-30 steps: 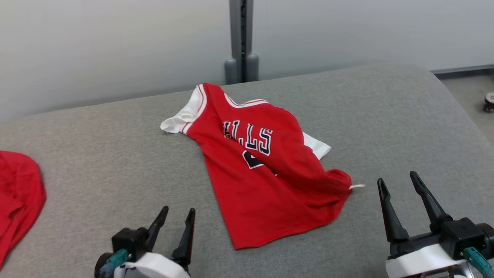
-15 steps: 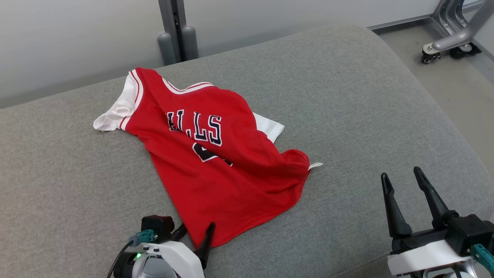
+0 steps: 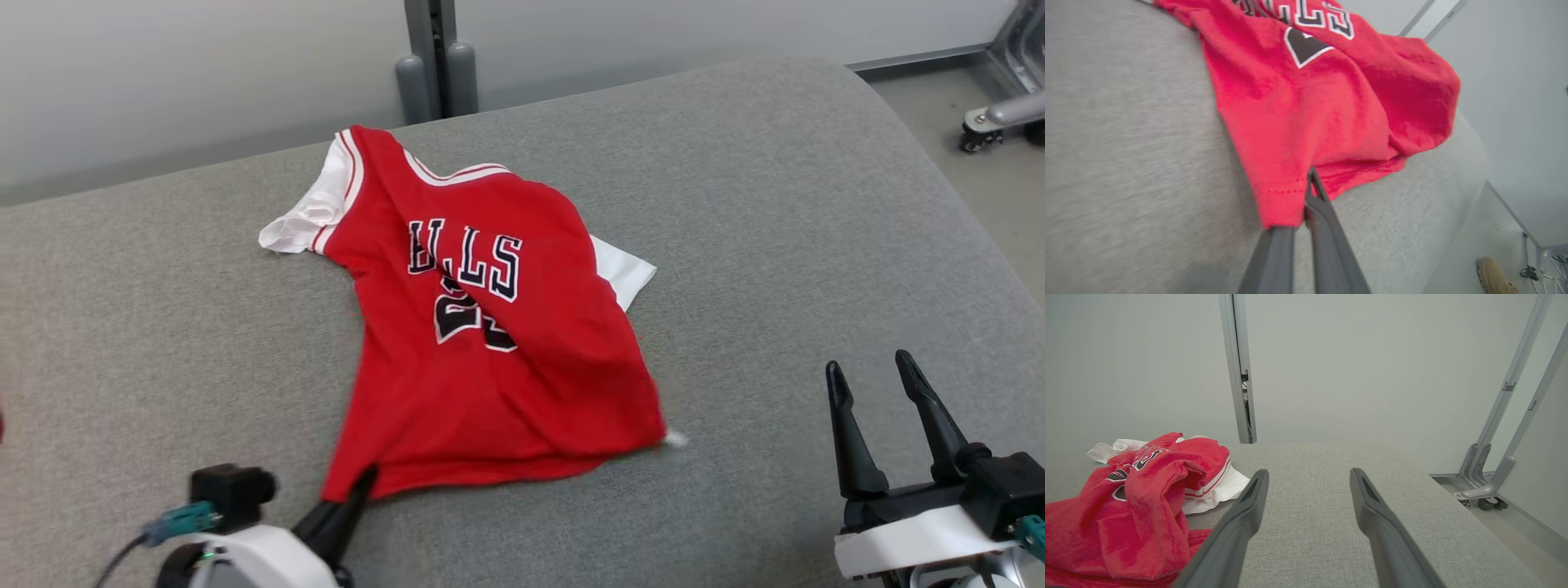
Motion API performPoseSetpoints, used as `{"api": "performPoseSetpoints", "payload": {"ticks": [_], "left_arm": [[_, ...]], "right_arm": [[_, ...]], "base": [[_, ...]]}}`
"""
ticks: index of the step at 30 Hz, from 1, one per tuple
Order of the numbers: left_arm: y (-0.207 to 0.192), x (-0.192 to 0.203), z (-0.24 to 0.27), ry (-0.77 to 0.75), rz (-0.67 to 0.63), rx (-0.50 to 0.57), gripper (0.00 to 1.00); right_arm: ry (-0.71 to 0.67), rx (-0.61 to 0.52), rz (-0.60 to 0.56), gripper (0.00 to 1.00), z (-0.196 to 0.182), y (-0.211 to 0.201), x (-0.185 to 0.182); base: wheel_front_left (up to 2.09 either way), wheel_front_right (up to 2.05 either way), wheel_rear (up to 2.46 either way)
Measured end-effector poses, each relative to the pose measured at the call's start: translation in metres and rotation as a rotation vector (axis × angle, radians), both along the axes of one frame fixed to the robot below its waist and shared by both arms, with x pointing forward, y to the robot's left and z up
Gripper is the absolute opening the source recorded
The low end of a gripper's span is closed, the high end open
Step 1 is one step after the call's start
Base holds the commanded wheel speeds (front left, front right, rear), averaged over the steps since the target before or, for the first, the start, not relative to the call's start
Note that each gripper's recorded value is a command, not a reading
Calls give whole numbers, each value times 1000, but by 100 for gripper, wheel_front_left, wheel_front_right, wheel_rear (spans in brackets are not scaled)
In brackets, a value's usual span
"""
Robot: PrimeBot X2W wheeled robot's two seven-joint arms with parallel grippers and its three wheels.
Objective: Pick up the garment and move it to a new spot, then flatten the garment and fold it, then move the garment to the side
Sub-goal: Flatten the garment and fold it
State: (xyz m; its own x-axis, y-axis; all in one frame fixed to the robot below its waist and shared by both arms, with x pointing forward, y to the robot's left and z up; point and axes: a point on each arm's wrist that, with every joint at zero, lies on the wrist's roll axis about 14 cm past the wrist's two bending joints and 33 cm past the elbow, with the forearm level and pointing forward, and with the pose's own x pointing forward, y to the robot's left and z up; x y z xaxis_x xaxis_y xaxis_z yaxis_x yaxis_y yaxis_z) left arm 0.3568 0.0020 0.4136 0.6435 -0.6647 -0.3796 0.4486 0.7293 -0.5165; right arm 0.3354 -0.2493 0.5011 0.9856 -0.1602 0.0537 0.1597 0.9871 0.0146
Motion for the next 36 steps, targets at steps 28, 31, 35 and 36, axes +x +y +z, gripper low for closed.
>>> {"api": "performPoseSetpoints", "payload": {"ticks": [28,31,35,36], "left_arm": [[212,31,32,-106,612,333,100],[148,3,22,-29,434,237,100],[101,-25,4,70,261,205,100],[95,-31,-3,95,236,212,100]], "right_arm": [[15,20,47,100,-8,14,11],[19,20,55,100,-9,16,13],[7,19,76,100,-6,22,20],[5,18,78,100,-5,23,20]], "base": [[0,0,0],[0,0,0],[0,0,0],[0,0,0]]}}
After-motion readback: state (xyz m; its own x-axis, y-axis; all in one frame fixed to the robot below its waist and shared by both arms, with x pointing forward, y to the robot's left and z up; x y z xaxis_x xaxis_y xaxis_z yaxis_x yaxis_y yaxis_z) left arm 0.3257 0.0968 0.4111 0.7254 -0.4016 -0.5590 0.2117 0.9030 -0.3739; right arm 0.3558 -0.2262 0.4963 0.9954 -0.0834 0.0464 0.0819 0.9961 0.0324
